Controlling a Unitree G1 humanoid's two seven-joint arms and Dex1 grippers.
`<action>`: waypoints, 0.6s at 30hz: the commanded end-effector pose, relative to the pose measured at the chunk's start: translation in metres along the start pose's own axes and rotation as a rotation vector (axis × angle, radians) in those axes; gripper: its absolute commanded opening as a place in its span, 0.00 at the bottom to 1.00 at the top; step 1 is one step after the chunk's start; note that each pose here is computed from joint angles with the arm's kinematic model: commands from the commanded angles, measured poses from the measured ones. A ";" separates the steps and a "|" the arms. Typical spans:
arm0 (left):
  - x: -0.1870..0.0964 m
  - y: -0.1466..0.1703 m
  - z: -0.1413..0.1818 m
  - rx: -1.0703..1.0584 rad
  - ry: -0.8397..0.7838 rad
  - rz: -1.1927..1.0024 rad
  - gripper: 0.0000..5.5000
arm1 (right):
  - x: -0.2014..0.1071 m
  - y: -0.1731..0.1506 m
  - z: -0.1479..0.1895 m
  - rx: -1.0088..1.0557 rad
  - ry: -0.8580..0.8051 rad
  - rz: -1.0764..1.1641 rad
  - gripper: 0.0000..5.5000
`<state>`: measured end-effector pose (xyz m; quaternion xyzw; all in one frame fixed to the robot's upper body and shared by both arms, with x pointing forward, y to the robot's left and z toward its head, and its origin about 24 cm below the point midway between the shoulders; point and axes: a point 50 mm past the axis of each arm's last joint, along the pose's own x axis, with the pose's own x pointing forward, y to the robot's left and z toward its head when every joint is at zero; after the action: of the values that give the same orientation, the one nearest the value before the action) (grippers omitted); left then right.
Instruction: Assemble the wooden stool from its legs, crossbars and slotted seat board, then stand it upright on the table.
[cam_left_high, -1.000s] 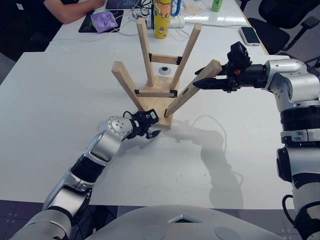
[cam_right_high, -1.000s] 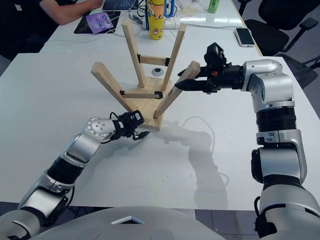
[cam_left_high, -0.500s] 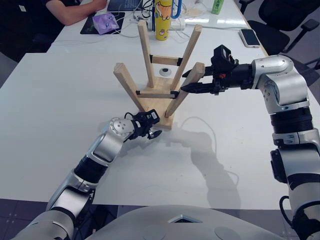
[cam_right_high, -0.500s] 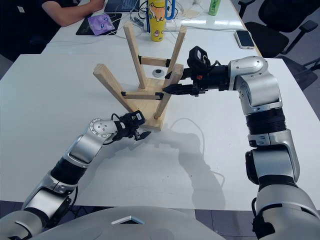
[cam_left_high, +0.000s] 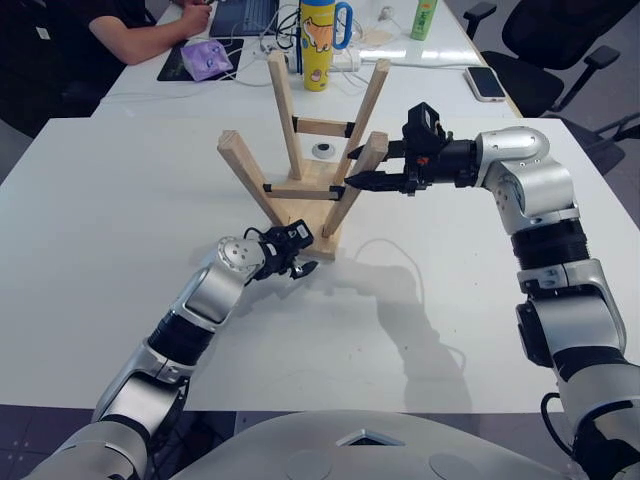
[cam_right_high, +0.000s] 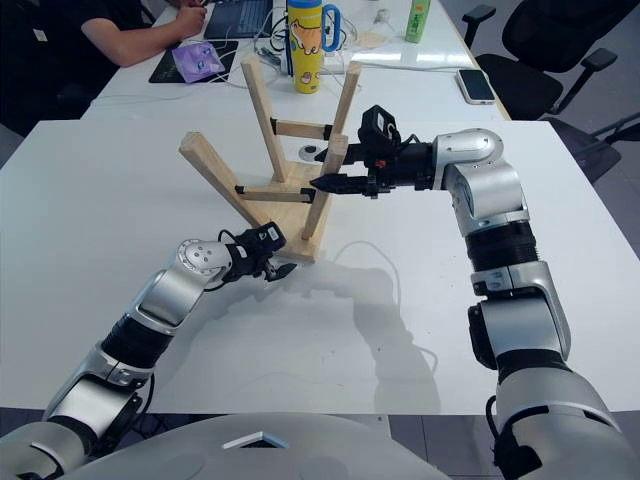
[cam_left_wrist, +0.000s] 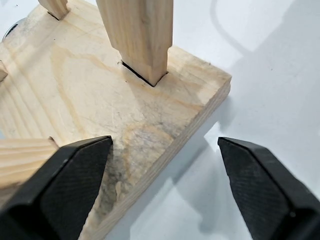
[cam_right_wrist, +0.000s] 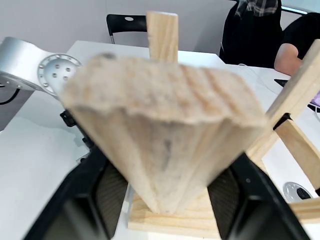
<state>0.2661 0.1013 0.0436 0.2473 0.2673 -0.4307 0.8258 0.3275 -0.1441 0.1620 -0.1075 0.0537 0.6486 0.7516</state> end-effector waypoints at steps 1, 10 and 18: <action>0.013 -0.043 -0.033 -0.172 0.091 -0.238 0.71 | 0.020 0.027 -0.045 0.127 0.065 0.081 0.37; 0.012 -0.044 -0.033 -0.200 0.075 -0.255 0.71 | 0.040 0.008 -0.050 0.137 0.031 -0.088 0.37; -0.003 -0.025 0.000 -0.186 -0.205 -0.161 0.62 | 0.030 0.013 -0.059 0.144 0.131 -0.062 0.37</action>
<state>0.2557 0.1007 0.0432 0.1454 0.2498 -0.4551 0.8423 0.3309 -0.1268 0.1471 -0.0710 0.0198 0.6291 0.7738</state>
